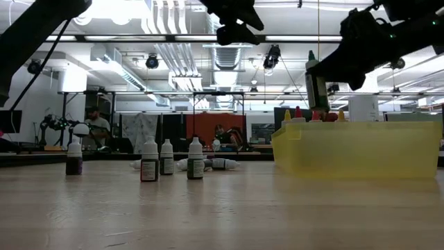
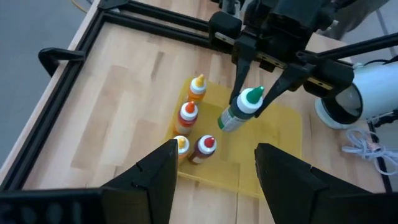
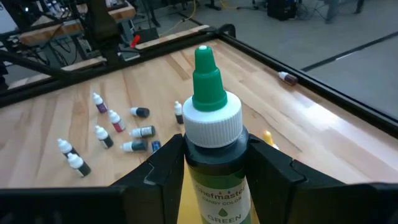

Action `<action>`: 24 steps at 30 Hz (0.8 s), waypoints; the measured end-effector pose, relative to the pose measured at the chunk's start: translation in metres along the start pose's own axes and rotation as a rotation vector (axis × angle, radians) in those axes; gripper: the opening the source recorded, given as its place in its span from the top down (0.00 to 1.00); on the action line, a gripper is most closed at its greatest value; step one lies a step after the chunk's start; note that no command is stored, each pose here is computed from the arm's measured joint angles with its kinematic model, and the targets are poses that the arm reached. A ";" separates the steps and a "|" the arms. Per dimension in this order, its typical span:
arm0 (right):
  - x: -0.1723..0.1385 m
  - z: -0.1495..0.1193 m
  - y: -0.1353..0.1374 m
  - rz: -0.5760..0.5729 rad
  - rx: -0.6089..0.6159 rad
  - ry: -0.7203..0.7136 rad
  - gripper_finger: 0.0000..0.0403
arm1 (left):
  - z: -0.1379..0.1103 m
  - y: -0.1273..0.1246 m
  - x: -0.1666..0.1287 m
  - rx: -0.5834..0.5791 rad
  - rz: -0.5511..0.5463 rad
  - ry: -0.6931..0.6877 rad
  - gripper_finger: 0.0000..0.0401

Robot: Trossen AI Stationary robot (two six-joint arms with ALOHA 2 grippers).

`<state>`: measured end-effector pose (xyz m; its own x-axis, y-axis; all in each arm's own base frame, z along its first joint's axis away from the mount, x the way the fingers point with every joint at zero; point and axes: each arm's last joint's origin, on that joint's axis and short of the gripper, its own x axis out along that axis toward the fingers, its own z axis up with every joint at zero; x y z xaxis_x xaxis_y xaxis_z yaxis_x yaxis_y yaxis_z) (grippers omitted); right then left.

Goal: Pick & Place food coloring
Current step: Put the big green food coloring bottle into the yellow bin

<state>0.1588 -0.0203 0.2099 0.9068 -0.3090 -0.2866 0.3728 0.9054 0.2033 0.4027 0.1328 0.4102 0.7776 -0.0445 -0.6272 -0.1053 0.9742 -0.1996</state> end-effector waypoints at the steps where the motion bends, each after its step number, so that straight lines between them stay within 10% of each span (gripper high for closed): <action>1: 0.001 0.003 0.001 0.001 0.000 0.001 0.66 | 0.000 -0.001 0.000 0.002 -0.003 -0.001 0.54; 24: -0.009 0.066 0.017 0.041 0.023 -0.169 0.66 | 0.005 -0.012 -0.002 0.040 -0.143 -0.051 0.54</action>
<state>0.1701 -0.0215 0.2776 0.9409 -0.3179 -0.1165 0.3370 0.9120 0.2338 0.4060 0.1222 0.4177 0.8135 -0.1729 -0.5553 0.0329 0.9669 -0.2529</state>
